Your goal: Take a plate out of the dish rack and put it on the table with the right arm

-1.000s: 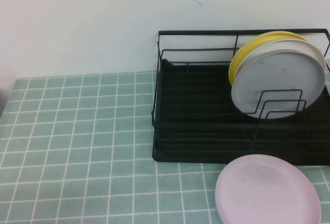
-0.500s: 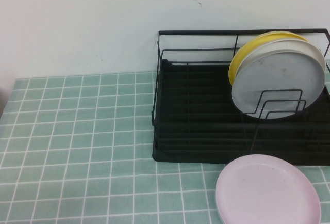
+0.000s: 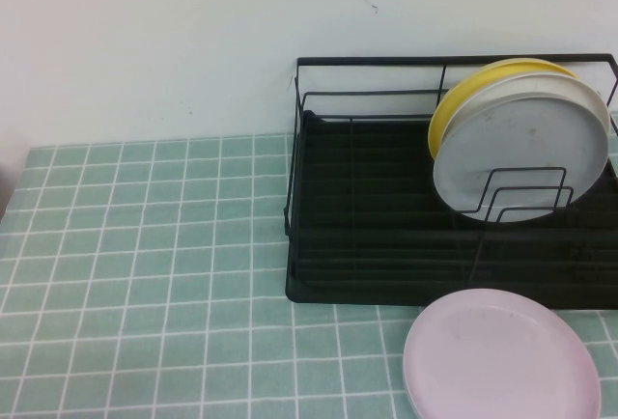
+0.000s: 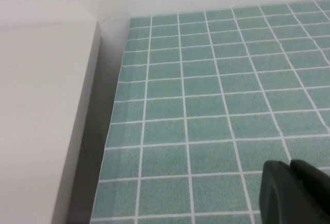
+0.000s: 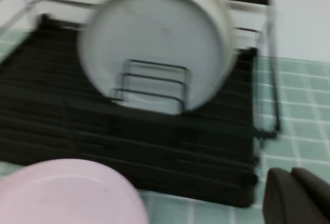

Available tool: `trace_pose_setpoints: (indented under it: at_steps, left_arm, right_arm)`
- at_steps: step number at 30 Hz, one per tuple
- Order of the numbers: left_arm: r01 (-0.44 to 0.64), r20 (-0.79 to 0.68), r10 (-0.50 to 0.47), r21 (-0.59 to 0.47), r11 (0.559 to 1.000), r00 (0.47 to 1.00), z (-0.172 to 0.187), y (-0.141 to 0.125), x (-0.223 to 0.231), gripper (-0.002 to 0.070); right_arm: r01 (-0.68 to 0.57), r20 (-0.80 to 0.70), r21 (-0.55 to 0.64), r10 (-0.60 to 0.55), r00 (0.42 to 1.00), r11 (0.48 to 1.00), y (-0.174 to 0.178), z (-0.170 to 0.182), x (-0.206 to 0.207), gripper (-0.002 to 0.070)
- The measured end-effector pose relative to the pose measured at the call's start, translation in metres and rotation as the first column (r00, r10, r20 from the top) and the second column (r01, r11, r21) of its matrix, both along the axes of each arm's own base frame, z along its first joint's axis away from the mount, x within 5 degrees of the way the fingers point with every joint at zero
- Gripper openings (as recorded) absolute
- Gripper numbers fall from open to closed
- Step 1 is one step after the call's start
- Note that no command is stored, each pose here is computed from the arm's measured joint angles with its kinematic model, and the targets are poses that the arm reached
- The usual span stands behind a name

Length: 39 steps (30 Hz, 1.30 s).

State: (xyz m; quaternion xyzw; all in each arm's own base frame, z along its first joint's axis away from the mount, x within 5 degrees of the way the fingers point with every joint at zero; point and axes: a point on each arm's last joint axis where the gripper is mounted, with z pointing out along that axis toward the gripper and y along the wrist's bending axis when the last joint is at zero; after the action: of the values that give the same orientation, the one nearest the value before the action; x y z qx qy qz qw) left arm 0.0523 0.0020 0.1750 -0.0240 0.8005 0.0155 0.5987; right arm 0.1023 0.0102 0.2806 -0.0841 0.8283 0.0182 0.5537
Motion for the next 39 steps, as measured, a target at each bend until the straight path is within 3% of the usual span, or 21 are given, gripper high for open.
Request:
trace_pose_setpoints:
  at_steps: [4, 9, 13, 26, 33, 39]
  left_arm:
    - [0.0, 0.0, 0.0, 0.0, 1.0, 1.0, 0.0, 0.0, 0.0, -0.0004]
    - [0.0, 0.0, 0.0, 0.0, 1.0, 1.0, 0.0, 0.0, 0.0, -0.0004]
    - [0.0, 0.0, 0.0, 0.0, 1.0, 1.0, 0.0, 0.0, 0.0, -0.0004]
    - [0.0, 0.0, 0.0, 0.0, 1.0, 1.0, 0.0, 0.0, 0.0, -0.0004]
    - [0.0, 0.0, 0.0, 0.0, 1.0, 1.0, 0.0, 0.0, 0.0, -0.0004]
    - [0.0, 0.0, 0.0, 0.0, 1.0, 1.0, 0.0, 0.0, 0.0, -0.0004]
  right_arm:
    - [0.098, 0.07, -0.005, -0.097, 0.993, 0.995, -0.007, -0.054, -0.022, -0.0001]
    - [0.138, 0.184, 0.001, -0.136, 0.974, 0.99, -0.009, -0.095, -0.04, -0.0001]
    - [0.142, 0.25, 0.01, -0.14, 0.958, 0.99, -0.008, -0.096, -0.046, -0.0001]
    - [0.147, 0.268, -0.009, -0.139, 0.953, 0.989, -0.009, -0.094, -0.046, -0.0001]
    - [0.195, 0.1, -0.037, -0.191, 0.977, 0.98, -0.013, -0.109, -0.05, -0.0001]
    - [0.195, 0.084, -0.097, -0.187, 0.979, 0.976, -0.015, -0.11, -0.051, -0.0001]
